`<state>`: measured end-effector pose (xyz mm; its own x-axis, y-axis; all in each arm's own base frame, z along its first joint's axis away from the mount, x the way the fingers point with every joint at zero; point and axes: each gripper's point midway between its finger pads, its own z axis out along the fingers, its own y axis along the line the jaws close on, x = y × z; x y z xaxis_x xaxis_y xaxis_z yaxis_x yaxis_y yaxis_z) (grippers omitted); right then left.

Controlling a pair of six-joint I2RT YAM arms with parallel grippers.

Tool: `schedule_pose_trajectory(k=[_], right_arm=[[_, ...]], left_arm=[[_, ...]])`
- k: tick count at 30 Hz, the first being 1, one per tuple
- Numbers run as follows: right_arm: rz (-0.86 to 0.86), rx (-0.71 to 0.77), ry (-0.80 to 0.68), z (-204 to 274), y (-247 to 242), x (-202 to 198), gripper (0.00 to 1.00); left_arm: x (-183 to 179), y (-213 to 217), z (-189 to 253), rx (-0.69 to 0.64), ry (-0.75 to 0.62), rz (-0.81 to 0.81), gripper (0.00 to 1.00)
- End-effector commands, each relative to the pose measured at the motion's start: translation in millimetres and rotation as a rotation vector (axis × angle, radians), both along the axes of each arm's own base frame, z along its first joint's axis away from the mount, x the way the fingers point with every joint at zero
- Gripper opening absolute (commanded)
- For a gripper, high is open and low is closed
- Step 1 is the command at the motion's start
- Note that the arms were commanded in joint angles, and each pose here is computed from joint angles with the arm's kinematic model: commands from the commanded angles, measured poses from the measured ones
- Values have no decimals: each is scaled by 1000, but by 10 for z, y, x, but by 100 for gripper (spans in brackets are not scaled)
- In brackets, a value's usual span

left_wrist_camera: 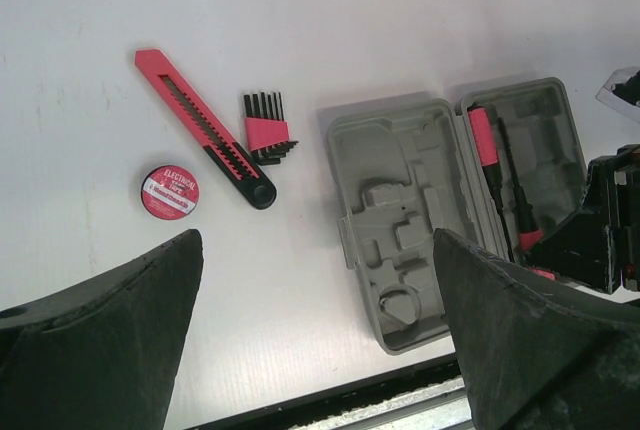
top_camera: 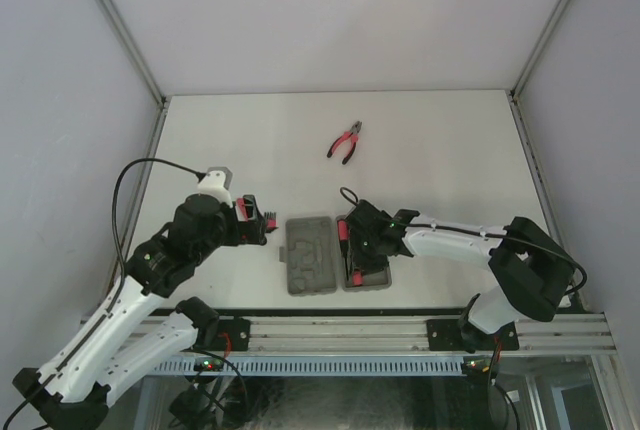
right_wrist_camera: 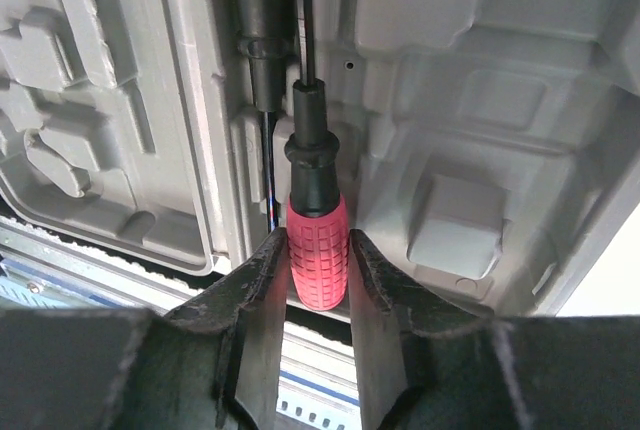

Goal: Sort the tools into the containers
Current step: Place the screwdriver in the storage box.

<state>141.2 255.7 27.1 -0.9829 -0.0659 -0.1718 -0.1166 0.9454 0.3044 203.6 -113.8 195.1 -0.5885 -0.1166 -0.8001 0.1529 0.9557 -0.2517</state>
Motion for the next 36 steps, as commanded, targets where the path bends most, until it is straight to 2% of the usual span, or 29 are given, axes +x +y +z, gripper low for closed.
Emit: schedule_pose_trajectory(k=[1, 8, 12, 23, 28, 30, 36], right_arm=[[-14, 28, -39, 127, 109, 72, 31], [-19, 43, -75, 221, 109, 108, 47], [-14, 61, -104, 306, 116, 121, 52], [11, 135, -258, 662, 143, 266, 53], [-24, 109, -384, 814, 68, 390, 52], [-32, 94, -431, 839, 25, 441, 53], [-75, -36, -425, 662, -276, 448, 52]], left_arm=[[51, 25, 274, -25, -72, 14, 100], [25, 65, 289, -20, -71, 25, 100], [15, 83, 300, -23, -74, 32, 100], [29, 59, 333, -68, -88, 51, 100], [75, 31, 241, -125, -77, 101, 100], [72, -35, 185, -132, -56, 75, 100], [61, -186, -148, -137, 36, 34, 100]])
